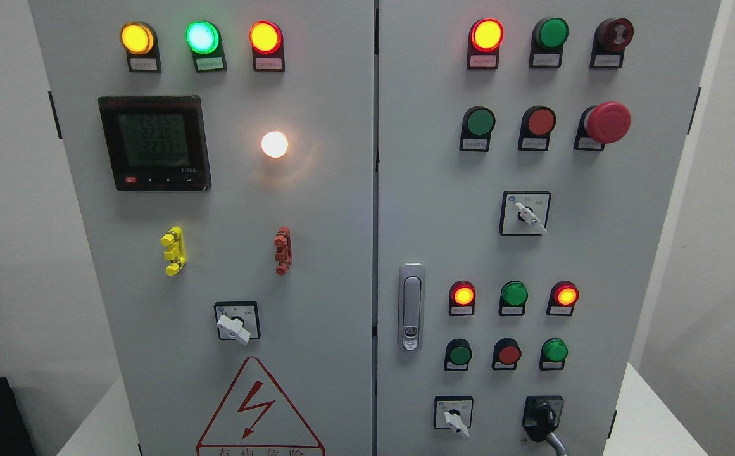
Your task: Trip black knob to open circuit
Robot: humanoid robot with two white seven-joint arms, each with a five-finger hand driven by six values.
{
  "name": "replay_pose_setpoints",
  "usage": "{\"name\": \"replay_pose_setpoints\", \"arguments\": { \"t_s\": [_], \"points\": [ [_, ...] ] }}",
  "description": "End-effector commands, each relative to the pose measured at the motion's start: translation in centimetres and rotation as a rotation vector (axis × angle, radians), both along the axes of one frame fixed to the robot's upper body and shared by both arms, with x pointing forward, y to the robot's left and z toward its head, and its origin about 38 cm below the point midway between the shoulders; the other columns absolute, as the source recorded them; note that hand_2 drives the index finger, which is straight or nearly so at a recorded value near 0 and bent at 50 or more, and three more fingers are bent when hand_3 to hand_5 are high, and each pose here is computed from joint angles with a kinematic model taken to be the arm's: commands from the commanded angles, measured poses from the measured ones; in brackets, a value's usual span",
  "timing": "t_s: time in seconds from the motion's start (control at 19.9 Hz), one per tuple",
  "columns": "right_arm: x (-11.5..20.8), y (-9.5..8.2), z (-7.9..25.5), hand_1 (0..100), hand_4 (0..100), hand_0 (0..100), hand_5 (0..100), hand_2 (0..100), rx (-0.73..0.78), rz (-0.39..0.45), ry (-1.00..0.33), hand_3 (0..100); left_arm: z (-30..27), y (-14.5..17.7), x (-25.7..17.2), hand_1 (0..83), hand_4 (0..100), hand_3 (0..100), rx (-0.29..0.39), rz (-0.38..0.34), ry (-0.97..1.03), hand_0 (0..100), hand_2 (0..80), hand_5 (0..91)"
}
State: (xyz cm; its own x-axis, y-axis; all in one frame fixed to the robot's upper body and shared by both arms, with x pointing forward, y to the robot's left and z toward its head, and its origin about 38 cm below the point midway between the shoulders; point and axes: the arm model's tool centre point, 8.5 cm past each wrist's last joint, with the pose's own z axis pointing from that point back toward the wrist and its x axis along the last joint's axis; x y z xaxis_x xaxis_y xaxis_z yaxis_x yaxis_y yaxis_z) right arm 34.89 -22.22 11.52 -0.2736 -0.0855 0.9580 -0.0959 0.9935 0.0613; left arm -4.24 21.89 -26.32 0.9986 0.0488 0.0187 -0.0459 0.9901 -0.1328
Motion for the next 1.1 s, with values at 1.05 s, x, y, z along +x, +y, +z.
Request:
{"name": "replay_pose_setpoints", "arguments": {
  "t_s": [1.05],
  "points": [
    [0.1,-0.56,0.28,0,88,0,88,0,0.001,-0.018,-0.01,97,0.0,-0.01,-0.01,38.9,0,0,-0.001,-0.023,-0.001,12,0.0,0.0]
  ]
}}
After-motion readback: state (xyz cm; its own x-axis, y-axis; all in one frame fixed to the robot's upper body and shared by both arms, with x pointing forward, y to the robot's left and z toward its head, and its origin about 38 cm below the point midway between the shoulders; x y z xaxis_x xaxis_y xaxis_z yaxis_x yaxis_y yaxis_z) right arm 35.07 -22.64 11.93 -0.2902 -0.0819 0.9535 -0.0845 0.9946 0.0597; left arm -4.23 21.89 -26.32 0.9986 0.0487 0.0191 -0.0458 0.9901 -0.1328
